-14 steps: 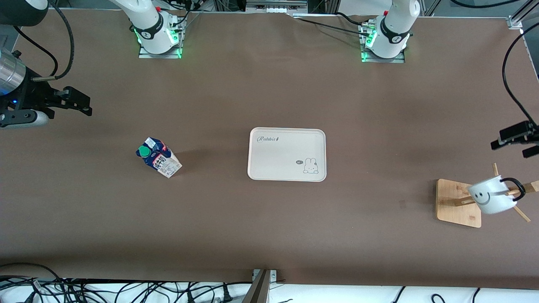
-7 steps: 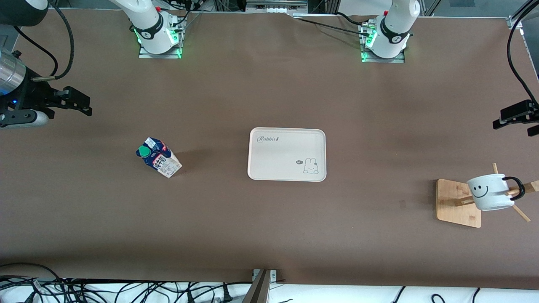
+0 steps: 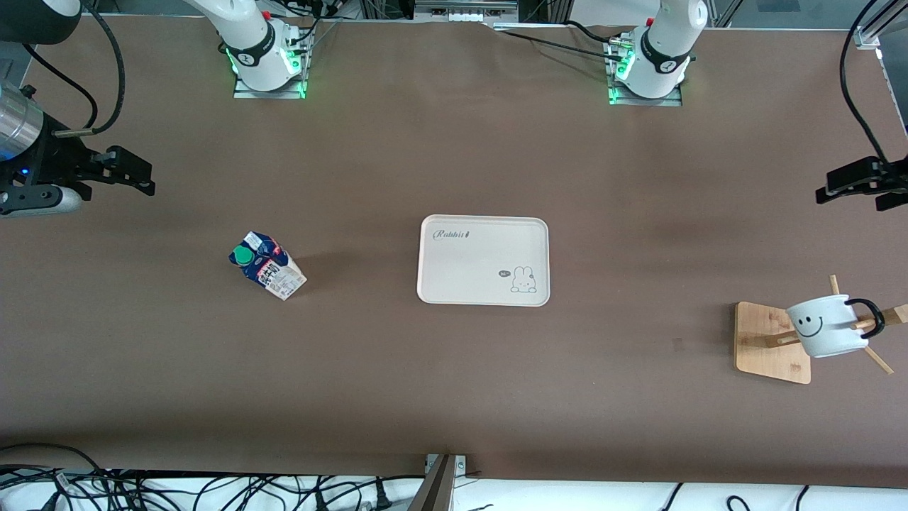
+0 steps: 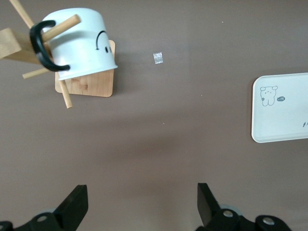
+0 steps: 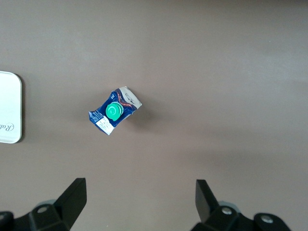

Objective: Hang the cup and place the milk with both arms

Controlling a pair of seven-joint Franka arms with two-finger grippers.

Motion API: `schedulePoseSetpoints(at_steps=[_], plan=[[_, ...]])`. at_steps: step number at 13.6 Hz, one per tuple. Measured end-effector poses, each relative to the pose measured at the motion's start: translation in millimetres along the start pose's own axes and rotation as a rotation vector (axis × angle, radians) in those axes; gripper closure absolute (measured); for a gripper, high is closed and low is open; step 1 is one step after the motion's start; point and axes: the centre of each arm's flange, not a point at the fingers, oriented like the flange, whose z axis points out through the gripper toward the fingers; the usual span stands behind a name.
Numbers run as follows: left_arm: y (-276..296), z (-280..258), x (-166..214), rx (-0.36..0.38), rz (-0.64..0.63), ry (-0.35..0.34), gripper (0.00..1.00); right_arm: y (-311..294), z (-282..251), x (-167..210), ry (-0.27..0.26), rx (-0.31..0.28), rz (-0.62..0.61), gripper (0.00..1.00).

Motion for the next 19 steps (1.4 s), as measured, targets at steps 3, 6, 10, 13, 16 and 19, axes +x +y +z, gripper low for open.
schedulePoseSetpoints(at_steps=[3, 6, 10, 13, 16, 19], plan=[[33, 0, 6, 0.051, 0.049, -0.008, 0.0, 0, 0, 0, 0.0, 0.0, 0.0, 0.0], [39, 0, 7, 0.057, 0.058, -0.008, 0.0, 0, 0, 0, 0.0, 0.0, 0.0, 0.0], [66, -4, 8, 0.057, 0.055, 0.007, 0.0, 0, 0, 1, 0.005, 0.0, 0.0, 0.0], [81, -11, 1, 0.067, 0.017, 0.039, 0.0, -1, 2, 3, 0.01, -0.002, -0.001, 0.0], [87, -10, -3, 0.088, 0.011, 0.099, 0.0, -1, 3, 4, 0.007, -0.002, -0.001, 0.0], [72, -6, -8, 0.077, -0.021, 0.099, 0.0, -1, 3, 4, 0.008, -0.002, -0.001, 0.0]])
